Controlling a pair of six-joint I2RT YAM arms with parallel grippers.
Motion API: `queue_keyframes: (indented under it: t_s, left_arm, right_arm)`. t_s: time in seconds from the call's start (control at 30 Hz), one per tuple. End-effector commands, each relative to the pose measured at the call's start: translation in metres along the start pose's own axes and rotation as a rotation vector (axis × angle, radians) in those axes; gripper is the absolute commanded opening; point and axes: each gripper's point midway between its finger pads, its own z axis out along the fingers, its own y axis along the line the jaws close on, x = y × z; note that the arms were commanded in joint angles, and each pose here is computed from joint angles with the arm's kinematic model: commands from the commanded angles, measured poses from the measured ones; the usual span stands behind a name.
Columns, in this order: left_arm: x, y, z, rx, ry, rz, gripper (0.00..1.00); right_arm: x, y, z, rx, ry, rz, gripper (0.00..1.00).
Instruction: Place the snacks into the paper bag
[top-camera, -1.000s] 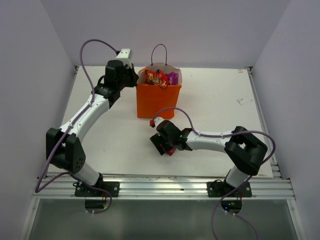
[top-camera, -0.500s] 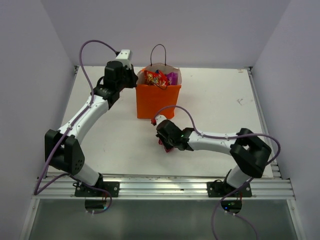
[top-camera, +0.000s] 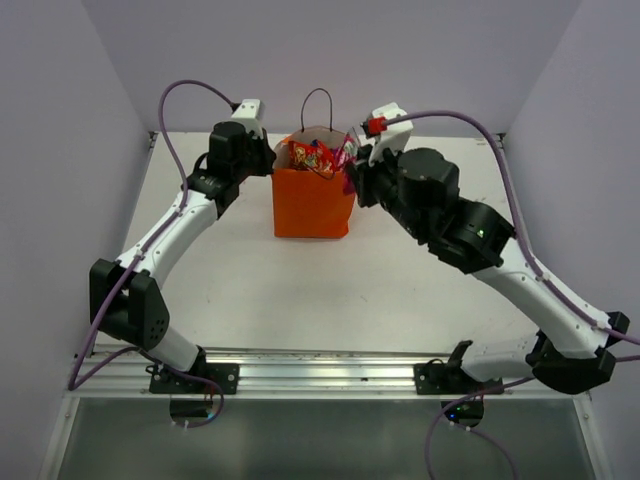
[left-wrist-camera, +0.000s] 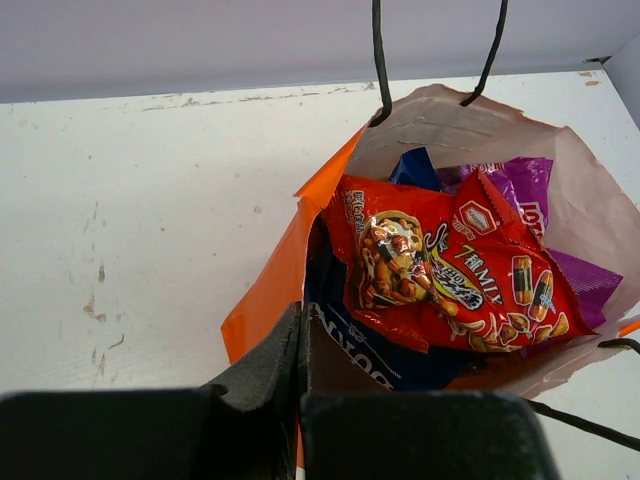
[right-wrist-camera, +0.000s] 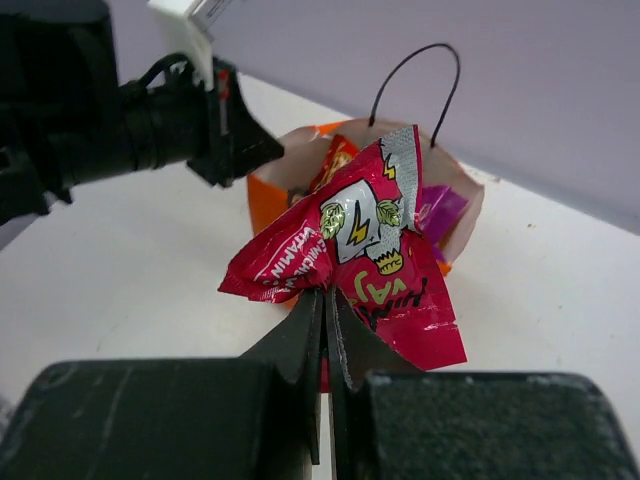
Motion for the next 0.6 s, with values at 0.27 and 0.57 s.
queue_keyframes:
  t_s: [0.27,0.57]
  left_arm:
    - [-0.039,-0.005,-0.007,0.009,-0.11,-0.006,0.0]
    - [-0.038,-0.005,-0.002,0.008,-0.106,-0.014,0.0]
  right_arm:
    - [0.023,-0.015,0.182,0.043,0.018,-0.163,0.0]
    - [0.027,-0.051,0.188,0.159,0.024,-0.14,0.82]
